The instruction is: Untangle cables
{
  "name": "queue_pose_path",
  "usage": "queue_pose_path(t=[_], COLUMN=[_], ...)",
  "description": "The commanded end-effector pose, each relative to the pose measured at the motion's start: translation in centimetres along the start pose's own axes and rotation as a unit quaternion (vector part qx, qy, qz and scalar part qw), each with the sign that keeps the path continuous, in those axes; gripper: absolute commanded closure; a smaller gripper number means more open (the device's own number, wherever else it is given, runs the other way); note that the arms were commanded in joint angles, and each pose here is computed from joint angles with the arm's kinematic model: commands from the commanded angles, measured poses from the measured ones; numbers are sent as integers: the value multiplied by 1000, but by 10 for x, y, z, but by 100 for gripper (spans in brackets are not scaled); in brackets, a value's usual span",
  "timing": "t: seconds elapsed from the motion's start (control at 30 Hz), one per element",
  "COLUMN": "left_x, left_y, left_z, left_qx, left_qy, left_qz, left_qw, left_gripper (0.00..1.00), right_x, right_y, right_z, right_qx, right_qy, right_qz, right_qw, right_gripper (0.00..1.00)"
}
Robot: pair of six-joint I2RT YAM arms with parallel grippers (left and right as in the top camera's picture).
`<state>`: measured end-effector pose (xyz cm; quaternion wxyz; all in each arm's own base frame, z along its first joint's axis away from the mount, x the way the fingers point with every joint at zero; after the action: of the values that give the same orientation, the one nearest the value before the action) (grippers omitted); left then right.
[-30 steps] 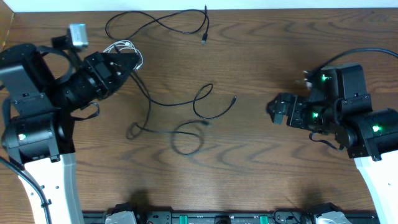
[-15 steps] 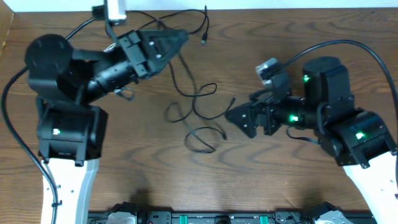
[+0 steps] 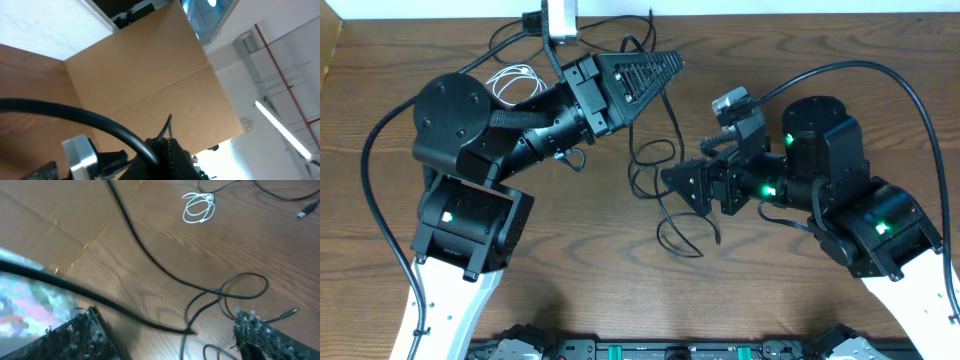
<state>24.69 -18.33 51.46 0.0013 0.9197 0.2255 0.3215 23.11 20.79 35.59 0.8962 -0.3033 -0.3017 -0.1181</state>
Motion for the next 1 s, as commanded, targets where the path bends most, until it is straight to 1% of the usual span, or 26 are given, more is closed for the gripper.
queue_pose_path(t=[0.0,0.03,0.1,0.13,0.2,0.27,0.37,0.4,0.83,0.97], left_x=[5,5,7,8,9,10,10,10,10,10], left_y=[-1,-1,-1,-1,-1,-1,-1,-1,-1,-1], left_z=[-15,-18,-23,-25,-28,-29,-29,-29,-29,-29], left_qx=[-18,-24,-35,-40,-47,-49,-48,-48,-50,-50], left_qy=[-12,-11,-8,-4,3,-3,-5,-5,-65,-68], left_qz=[-19,-20,-24,-26,-30,-30,-30,-30,-27,-27], left_qw=[1000,999,999,999,998,998,998,998,996,996], left_gripper=[92,93,92,93,93,93,92,93,93,92], right_x=[3,3,2,2,3,3,6,7,19,23], right_y=[4,6,10,12,16,18,18,18,18,18], right_z=[-4,-5,-7,-9,-10,-11,-10,-9,-3,0], right_qx=[-13,-14,-17,-18,-19,-19,-16,-14,2,8], right_qy=[7,8,13,17,22,21,18,17,3,-3], right_qz=[-5,-3,2,4,7,6,1,-2,-30,-39], right_qw=[1000,1000,1000,1000,1000,1000,1000,1000,1000,999], right_gripper=[13,17,30,33,36,41,52,53,51,50])
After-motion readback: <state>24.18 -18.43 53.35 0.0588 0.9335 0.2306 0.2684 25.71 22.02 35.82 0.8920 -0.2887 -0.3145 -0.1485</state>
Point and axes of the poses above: each gripper's point midway between its finger pads, its own y axis out along the fingers, its own z axis along the line the jaws close on, x = y × z, the point moved 5 cm from there along -y, back along the fingers, and after that the axes turned 12 degrees about y, right-handed, at the moved point
